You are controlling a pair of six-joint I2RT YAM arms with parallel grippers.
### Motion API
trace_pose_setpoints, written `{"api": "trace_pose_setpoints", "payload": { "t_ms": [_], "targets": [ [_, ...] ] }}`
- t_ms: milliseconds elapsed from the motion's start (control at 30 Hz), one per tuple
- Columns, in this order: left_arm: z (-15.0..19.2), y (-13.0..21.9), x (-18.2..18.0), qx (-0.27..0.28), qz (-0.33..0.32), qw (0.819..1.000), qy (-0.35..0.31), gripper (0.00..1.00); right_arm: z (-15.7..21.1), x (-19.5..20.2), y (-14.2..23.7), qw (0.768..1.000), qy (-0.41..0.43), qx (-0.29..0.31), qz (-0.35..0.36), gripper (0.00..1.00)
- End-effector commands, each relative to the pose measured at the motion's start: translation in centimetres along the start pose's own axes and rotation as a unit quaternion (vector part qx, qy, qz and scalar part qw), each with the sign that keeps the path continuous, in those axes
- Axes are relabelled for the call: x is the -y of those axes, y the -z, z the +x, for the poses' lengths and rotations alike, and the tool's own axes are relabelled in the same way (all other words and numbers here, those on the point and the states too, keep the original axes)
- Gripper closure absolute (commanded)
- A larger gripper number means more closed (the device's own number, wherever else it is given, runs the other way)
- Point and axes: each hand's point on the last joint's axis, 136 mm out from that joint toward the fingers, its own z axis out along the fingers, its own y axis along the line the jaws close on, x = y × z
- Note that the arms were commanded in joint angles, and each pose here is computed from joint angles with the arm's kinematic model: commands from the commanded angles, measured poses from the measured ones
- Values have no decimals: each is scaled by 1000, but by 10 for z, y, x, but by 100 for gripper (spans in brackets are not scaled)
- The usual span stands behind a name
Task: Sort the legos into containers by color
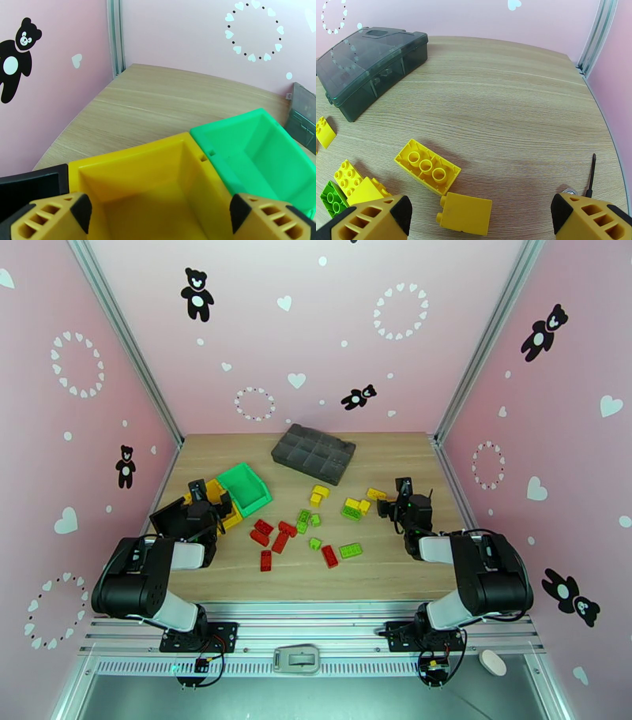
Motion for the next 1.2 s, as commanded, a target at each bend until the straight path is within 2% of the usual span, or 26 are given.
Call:
{"api": "trace_pose_setpoints", "payload": {
  "t_ms": [0,467,567,667,733,867,933,1033,1100,1167],
  "targets": [
    [-6,1,3,8,5,1000,1,2,-4,2,-1,1000,0,1,1,1],
    [-7,1,2,10,5,1000,2,2,-4,2,0,1000,-1,3,2,1],
    [-10,1,3,-7,4,1000,-3,2,-9,5,0,1000,-4,-6,8,1],
    [-22,2,-6,-30,-35,999,-3,2,-20,6,2,1000,-2,-14,7,1],
    [-33,8,-11,-20,-47,999,4,2,-25,8,7,1000,-4,-14,10,1],
    [-52,32,-33,8,-93,994,57,1,-40,20,23,999,-21,-4,43,1],
    [-58,44,-38,19,-95,991,87,2,-50,26,35,998,-34,9,57,1],
    [-63,66,-54,21,-126,979,158,2,-68,31,58,995,-56,35,69,1],
    [-62,81,-66,0,-157,969,193,2,-75,36,75,991,-100,48,78,1],
    [-64,93,-66,-13,-147,971,189,2,-62,59,95,970,-192,13,149,1]
  ]
}}
